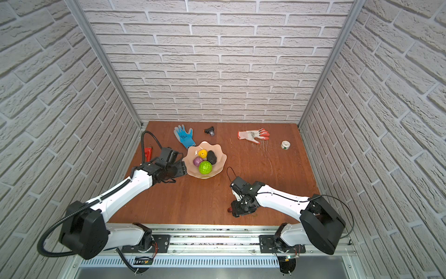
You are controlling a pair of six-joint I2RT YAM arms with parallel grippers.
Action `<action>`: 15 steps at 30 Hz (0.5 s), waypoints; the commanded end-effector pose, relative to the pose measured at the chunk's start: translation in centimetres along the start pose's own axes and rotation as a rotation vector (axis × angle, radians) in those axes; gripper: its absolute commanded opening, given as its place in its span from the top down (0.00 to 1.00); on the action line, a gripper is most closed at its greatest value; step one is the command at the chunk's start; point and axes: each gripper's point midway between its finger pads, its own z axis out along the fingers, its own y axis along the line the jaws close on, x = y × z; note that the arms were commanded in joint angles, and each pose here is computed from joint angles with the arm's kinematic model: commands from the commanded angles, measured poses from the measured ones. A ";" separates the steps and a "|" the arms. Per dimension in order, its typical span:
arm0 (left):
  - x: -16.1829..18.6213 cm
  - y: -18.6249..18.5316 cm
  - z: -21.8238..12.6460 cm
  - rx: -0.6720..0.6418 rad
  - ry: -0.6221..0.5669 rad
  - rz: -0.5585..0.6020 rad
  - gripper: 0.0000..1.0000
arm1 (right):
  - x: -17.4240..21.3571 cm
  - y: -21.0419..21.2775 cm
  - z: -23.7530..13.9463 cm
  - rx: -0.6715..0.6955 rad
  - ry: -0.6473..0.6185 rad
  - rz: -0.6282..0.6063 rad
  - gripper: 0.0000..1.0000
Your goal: Place and organize the fake fruits in the fruit bowl
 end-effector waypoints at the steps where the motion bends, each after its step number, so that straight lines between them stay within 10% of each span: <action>1: -0.1 0.2 0.1 -0.002 -0.012 -0.015 0.24 | -0.2 -0.1 0.4 0.010 -0.015 -0.036 0.43; 15: -0.1 0.3 0.1 -0.004 -0.011 -0.017 0.24 | -0.2 -0.1 1.6 0.005 0.008 -0.045 0.54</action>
